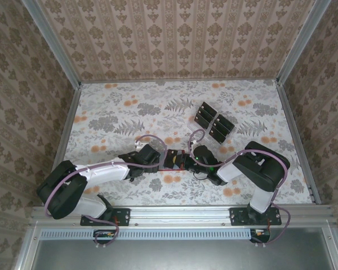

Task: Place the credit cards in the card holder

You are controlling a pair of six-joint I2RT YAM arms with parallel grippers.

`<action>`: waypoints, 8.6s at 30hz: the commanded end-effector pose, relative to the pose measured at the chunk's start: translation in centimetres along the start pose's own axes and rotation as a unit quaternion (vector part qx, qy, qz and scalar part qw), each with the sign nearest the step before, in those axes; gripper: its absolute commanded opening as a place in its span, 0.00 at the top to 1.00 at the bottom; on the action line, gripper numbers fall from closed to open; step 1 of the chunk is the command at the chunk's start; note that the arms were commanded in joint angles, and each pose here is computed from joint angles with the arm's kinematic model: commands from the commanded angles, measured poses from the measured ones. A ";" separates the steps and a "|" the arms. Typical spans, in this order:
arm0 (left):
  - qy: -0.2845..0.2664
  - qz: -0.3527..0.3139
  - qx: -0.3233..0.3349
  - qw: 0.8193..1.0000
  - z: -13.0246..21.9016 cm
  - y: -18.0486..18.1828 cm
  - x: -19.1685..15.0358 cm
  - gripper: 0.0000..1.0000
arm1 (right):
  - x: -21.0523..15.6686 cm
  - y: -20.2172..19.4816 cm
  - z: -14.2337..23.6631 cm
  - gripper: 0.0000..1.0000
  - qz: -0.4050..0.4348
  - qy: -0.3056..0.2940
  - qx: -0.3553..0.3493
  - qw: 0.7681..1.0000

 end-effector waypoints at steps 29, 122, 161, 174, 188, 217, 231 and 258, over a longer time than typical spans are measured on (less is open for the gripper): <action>0.005 -0.005 0.022 1.000 0.3 0.4 -0.4 0.00 | -2.2 -1.2 -1.1 1.00 -0.034 0.095 -0.026 0.995; 0.010 0.075 0.019 0.997 0.6 4.4 0.1 0.00 | 3.9 7.1 -4.6 0.92 0.080 0.166 -0.147 0.972; 0.029 0.079 0.011 0.996 -0.5 4.2 -0.4 0.00 | 0.8 5.4 -7.9 0.97 0.081 0.218 -0.164 0.959; -0.013 0.103 0.000 0.995 1.7 4.5 1.1 0.00 | 0.8 5.7 -8.2 0.97 0.073 0.220 -0.153 0.961; -0.017 0.107 0.000 0.994 2.2 4.8 1.3 0.00 | 1.9 6.7 -5.1 0.90 0.092 0.191 -0.165 0.963; -0.011 0.108 -0.003 0.994 1.8 4.9 0.9 0.00 | 0.6 7.2 -7.6 0.95 0.088 0.213 -0.140 0.963; -0.012 0.105 -0.008 0.994 1.7 4.8 0.8 0.00 | 1.3 6.8 -0.7 0.63 0.050 0.130 -0.176 0.974; -0.001 0.096 -0.008 0.995 1.0 4.6 0.6 0.00 | -0.6 4.7 -1.8 0.70 0.038 0.156 -0.190 0.968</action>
Point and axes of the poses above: each hand's point on the last joint's axis, 136 mm out from that joint toward the fingers, its own z axis back along the fingers, its own y axis along the line the jaws close on, x = y × z, the point moved 8 cm from there along z, back along the fingers, and after that the axes turned 10 degrees about z, right-handed, at the moved point
